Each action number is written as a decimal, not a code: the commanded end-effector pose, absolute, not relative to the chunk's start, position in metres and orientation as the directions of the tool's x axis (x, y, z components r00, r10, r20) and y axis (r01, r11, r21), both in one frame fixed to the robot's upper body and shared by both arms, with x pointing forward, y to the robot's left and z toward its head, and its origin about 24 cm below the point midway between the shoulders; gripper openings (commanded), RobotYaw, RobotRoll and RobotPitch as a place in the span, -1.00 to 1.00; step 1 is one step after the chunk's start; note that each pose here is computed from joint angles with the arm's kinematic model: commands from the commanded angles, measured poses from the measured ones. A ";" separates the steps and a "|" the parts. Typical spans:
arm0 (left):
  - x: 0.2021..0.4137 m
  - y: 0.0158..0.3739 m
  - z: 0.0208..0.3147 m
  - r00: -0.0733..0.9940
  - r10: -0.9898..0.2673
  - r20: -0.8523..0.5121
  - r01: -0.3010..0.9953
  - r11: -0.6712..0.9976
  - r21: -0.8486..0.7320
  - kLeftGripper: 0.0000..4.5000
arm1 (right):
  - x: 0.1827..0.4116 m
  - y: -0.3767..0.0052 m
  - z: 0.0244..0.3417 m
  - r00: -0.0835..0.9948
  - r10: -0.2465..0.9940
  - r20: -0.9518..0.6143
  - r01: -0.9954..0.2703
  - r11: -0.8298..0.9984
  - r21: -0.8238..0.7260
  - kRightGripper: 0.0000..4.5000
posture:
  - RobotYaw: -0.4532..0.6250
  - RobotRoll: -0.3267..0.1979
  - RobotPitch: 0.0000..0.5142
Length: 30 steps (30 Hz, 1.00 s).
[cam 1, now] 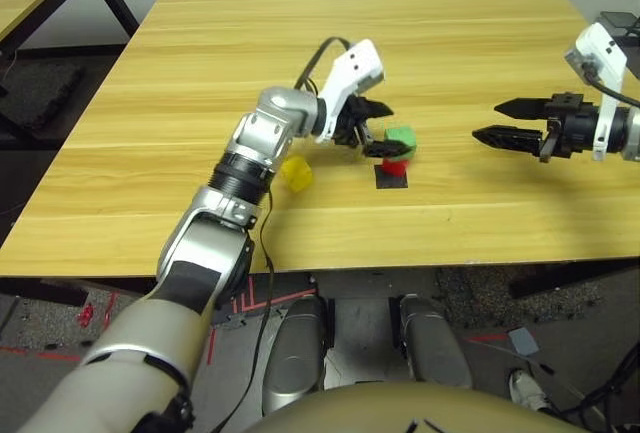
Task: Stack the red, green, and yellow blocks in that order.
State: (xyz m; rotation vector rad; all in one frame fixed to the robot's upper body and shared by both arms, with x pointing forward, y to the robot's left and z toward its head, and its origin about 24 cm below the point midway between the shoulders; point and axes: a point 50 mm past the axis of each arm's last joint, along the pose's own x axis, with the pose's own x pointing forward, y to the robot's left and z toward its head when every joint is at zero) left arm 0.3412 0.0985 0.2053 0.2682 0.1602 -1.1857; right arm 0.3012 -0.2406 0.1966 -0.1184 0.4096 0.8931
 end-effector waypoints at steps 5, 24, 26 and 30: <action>0.299 0.176 0.183 0.632 -0.689 -0.356 0.760 0.640 0.110 0.98 | 0.306 -0.236 0.198 0.535 0.752 -0.385 -0.794 0.603 0.073 1.00 | 0.12 -0.19 -0.71; 0.273 0.192 0.104 0.632 -0.651 -0.421 0.746 0.658 0.104 0.98 | 0.313 -0.227 0.201 0.497 0.779 -0.381 -0.818 0.567 0.092 1.00 | 0.17 -0.26 -0.65; 0.275 0.193 0.096 0.625 -0.650 -0.433 0.749 0.655 0.098 0.98 | 0.312 -0.227 0.200 0.497 0.779 -0.382 -0.818 0.568 0.093 1.00 | 0.16 -0.26 -0.65; 0.281 0.194 0.086 0.611 -0.653 -0.447 0.761 0.640 0.107 0.98 | 0.309 -0.228 0.200 0.503 0.776 -0.381 -0.813 0.574 0.096 1.00 | 0.13 -0.26 -0.66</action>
